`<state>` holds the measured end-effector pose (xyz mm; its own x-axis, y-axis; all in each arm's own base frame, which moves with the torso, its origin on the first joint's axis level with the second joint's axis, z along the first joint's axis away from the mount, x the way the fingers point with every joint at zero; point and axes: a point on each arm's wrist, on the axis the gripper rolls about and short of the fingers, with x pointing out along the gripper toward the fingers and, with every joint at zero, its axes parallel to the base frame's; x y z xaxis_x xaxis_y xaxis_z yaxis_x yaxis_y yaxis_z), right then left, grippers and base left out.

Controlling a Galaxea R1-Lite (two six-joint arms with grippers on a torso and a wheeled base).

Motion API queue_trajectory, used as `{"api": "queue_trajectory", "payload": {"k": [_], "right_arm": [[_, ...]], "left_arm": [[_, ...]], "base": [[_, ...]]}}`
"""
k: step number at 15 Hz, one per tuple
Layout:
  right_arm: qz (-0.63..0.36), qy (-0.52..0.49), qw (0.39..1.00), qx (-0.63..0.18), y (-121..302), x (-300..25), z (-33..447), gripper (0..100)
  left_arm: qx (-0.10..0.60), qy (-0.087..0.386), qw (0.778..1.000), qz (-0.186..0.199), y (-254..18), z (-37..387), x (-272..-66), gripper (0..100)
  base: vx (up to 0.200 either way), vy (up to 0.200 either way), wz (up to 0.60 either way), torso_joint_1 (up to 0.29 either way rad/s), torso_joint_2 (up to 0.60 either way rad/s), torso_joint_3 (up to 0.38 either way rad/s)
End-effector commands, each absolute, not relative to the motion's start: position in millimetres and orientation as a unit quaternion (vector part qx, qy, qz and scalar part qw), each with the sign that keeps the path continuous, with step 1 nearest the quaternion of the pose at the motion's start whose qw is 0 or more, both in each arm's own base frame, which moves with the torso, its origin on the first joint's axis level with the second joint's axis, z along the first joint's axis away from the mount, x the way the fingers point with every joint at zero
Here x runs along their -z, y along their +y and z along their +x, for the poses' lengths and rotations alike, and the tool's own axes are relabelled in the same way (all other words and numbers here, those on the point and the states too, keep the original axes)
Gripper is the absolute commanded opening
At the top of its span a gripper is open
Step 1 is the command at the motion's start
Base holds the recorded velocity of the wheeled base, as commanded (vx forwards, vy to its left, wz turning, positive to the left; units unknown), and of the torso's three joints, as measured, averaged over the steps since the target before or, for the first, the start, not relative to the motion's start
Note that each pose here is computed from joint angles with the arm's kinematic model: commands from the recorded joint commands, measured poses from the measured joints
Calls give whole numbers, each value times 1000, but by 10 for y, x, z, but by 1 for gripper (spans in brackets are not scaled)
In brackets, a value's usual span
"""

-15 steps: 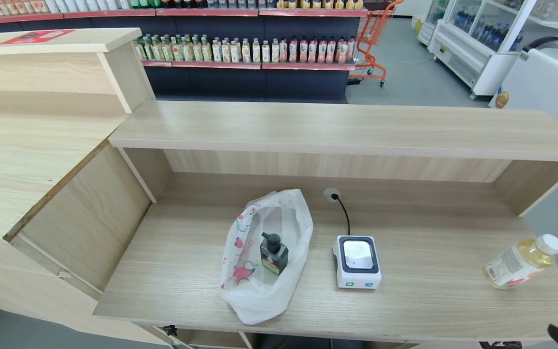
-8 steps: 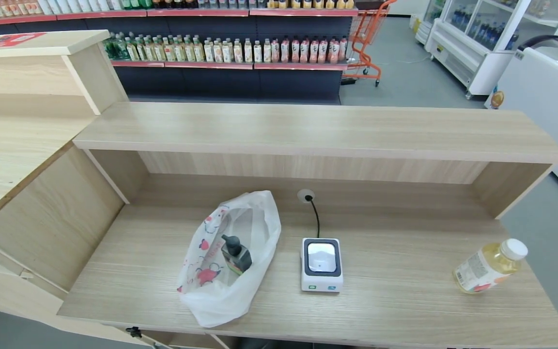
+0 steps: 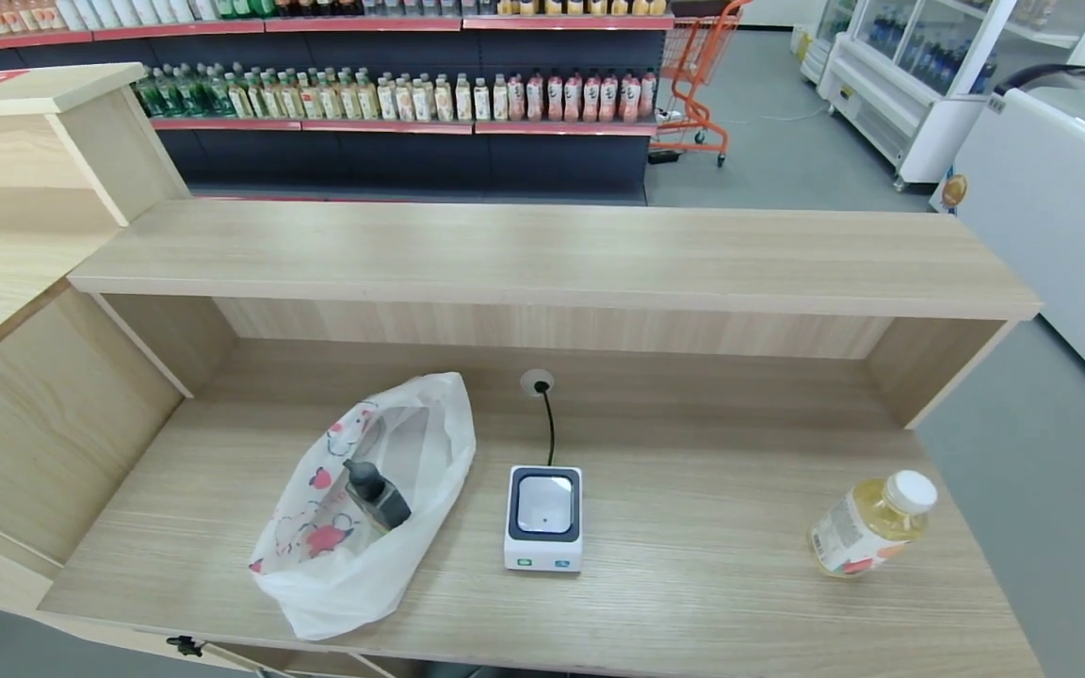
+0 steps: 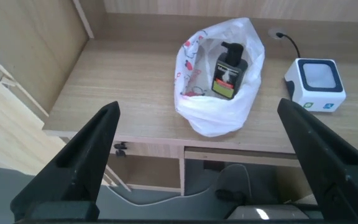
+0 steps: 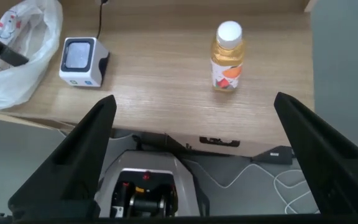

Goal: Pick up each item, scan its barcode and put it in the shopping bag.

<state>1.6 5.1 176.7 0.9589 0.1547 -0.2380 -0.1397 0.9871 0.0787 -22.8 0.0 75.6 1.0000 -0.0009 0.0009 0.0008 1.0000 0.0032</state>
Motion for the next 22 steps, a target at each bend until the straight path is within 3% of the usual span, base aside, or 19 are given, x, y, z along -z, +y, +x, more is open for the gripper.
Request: {"api": "queue_trajectory", "payload": {"k": [1, 7, 10, 20, 22], "right_arm": [[31, 126, 989, -78, 49, -1784, 36, 100], [52, 143, 985, -83, 46, -1811, 115, 100], [60, 146, 984, -81, 45, -1809, 120, 100], [76, 177, 979, -65, 37, -1775, 179, 100], [89, 233, 968, 6, -38, -1809, 464, 100]], "left_arm": [[0, 0, 1000, 2, 0, -227, -757, 100], [1, 0, 1000, 1, 0, -227, -757, 100], [0, -1, 1000, 4, 0, -228, -756, 100], [1, 0, 1000, 5, 0, -227, -757, 100], [1, 0, 1000, 5, 0, -227, -757, 100]], "base": [[0, 0, 0, 0, 0, 0], [-200, 0, 0, 2, 4, 1], [0, 0, 0, 0, 0, 0], [0, -180, 0, 7, 3, 0], [0, 0, 0, 0, 0, 0]]}}
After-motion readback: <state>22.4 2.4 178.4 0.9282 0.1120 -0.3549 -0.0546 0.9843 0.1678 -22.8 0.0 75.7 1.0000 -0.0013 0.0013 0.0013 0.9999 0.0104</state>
